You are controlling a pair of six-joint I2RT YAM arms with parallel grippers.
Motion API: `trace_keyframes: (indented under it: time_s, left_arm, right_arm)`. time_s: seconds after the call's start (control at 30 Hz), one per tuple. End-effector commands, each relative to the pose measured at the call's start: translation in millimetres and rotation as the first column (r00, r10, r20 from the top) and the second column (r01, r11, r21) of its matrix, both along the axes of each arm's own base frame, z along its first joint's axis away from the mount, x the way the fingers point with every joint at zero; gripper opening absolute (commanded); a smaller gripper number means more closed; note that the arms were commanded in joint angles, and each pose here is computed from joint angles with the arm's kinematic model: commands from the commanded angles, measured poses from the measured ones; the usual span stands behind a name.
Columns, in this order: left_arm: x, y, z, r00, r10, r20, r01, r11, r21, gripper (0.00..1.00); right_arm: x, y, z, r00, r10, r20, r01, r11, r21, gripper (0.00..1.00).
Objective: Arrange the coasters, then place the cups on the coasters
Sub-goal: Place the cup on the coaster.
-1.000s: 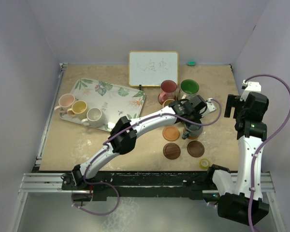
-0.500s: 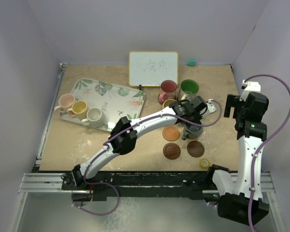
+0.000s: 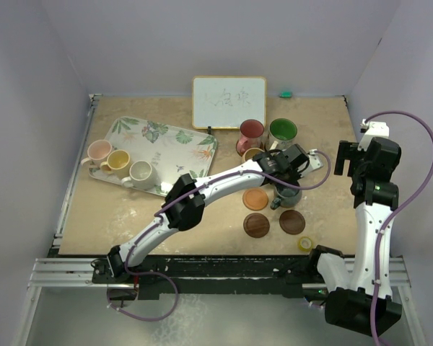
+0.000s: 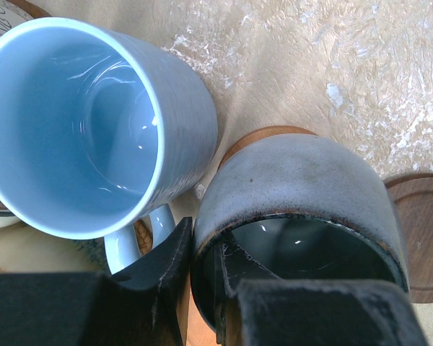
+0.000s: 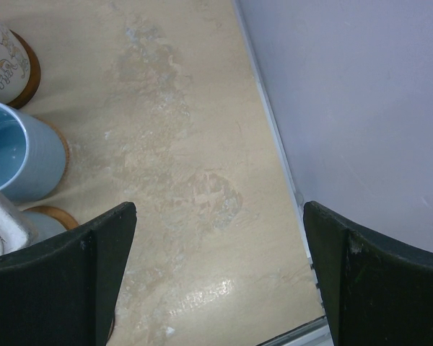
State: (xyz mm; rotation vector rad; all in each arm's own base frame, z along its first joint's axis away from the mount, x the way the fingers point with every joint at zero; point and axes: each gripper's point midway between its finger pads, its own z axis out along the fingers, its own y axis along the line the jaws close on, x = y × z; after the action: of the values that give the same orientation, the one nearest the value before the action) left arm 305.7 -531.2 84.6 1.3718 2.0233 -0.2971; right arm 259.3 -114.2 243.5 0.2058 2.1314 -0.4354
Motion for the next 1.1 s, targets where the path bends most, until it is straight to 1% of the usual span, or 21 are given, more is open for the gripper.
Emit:
trace_keyframes:
  time_s: [0.0, 0.43, 0.93, 1.07]
  left_arm:
    - [5.7, -15.9, 37.3, 0.998, -0.003, 0.059, 0.009, 0.995, -0.100, 0.03]
    - [6.1, -15.8, 24.2, 0.999, -0.008, 0.052, 0.012, 0.997, -0.077, 0.04]
    - [5.4, -18.1, 30.8, 0.999, -0.010, 0.050, 0.015, 0.996, -0.093, 0.16]
    - [6.3, -18.9, 33.5, 0.998, -0.009, 0.054, 0.014, 0.995, -0.098, 0.18]
  right_arm:
    - [0.6, 0.9, 10.8, 0.999, 0.002, 0.045, -0.002, 1.000, 0.001, 1.00]
    - [0.8, 1.1, 10.6, 0.999, 0.003, 0.045, -0.003, 1.000, 0.002, 1.00]
    - [0.9, 2.2, 10.0, 0.999, 0.007, 0.044, -0.008, 1.000, 0.006, 1.00]
    - [1.1, 2.4, 10.1, 0.999, 0.009, 0.044, -0.010, 1.000, 0.006, 1.00]
